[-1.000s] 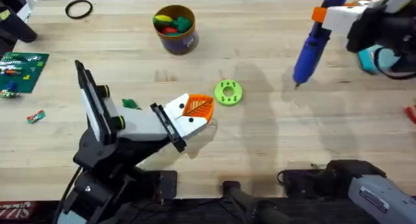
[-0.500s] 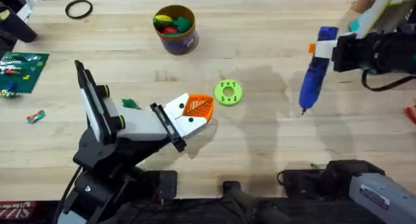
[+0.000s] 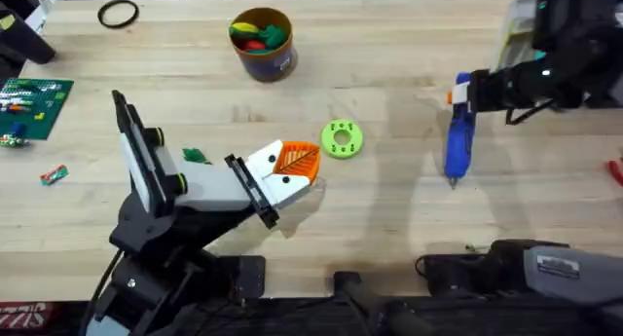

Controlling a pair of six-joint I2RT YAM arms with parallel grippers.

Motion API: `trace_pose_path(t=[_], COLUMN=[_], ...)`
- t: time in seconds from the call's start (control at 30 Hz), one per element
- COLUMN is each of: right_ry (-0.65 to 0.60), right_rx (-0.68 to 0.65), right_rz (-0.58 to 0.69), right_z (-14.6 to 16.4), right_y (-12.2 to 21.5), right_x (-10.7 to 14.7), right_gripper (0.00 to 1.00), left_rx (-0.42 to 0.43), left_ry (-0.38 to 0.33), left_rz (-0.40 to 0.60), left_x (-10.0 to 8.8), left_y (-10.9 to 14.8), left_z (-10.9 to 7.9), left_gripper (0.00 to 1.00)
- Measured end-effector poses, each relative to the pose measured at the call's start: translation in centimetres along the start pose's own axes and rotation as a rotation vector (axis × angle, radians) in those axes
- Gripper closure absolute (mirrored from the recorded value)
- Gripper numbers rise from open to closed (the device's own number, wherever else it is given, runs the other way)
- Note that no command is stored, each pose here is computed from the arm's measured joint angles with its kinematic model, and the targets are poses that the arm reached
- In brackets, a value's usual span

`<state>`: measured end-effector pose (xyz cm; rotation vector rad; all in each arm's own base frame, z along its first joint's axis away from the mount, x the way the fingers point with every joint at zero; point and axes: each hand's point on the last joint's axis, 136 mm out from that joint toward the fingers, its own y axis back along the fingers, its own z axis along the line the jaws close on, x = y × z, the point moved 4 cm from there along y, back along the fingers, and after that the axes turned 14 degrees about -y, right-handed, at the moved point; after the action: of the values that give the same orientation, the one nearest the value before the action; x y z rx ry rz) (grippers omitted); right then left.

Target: Pick up the gripper from the table and insert it into the empty holder that is missing its gripper. Then pick up a screw, insert it into the mounting hole, and use the screwdriver to tighten it. Finally, clean up the table by picking up the vegetable and placing it into the bucket.

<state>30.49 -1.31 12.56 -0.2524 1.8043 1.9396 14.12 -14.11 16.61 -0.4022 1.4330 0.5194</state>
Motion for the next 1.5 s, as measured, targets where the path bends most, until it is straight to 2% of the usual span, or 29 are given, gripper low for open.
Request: trace_pose_path(t=[0.27, 0.33, 0.37, 0.43, 0.53, 0.57, 0.6, 0.8, 1.0, 1.17, 1.5], right_ry=[-0.013, -0.018, -0.022, -0.025, -0.021, -0.019, -0.02, -0.035, 0.029, 0.101, 0.11], right_rx=[0.02, 0.023, 0.023, 0.026, 0.024, 0.024, 0.024, 0.008, -0.083, -0.02, 0.014], right_rz=[0.126, 0.142, 0.149, 0.173, 0.171, 0.17, 0.171, 0.212, 0.272, 0.288, 0.282], right_z=[-0.4, -0.5, -0.5, -0.6, -0.5, -0.5, -0.5, -0.2, 1.1, 1.0, 0.7], right_y=[-3.4, -3.8, -4.0, -4.6, -4.6, -4.6, -4.6, -3.9, -3.1, -3.1, -3.2], right_x=[1.6, 1.9, 2.0, 2.4, 2.3, 2.3, 2.3, 2.5, 3.1, 3.6, 3.6], right_gripper=[0.963, 0.912, 0.833, 0.611, 0.159, 0.047, 0.02, 0.006, 0.006, 0.006, 0.007], left_rx=[0.0, 0.0, 0.0, 0.0, 0.0, 0.0, 0.0, 0.0, 0.0, 0.0, 0.0], left_ry=[0.0, 0.0, 0.0, 0.0, 0.0, 0.0, 0.0, 0.0, 0.0, 0.0, 0.0], left_rz=[0.0, 0.0, 0.0, 0.0, 0.0, 0.0, 0.0, 0.0, 0.0, 0.0, 0.0], left_x=[0.0, 0.0, 0.0, 0.0, 0.0, 0.0, 0.0, 0.0, 0.0, 0.0, 0.0], left_y=[0.0, 0.0, 0.0, 0.0, 0.0, 0.0, 0.0, 0.0, 0.0, 0.0, 0.0], left_z=[0.0, 0.0, 0.0, 0.0, 0.0, 0.0, 0.0, 0.0, 0.0, 0.0, 0.0], left_gripper=[0.988, 0.988, 0.988, 0.988, 0.988, 0.988, 0.988, 0.988, 0.988, 0.988, 0.988])
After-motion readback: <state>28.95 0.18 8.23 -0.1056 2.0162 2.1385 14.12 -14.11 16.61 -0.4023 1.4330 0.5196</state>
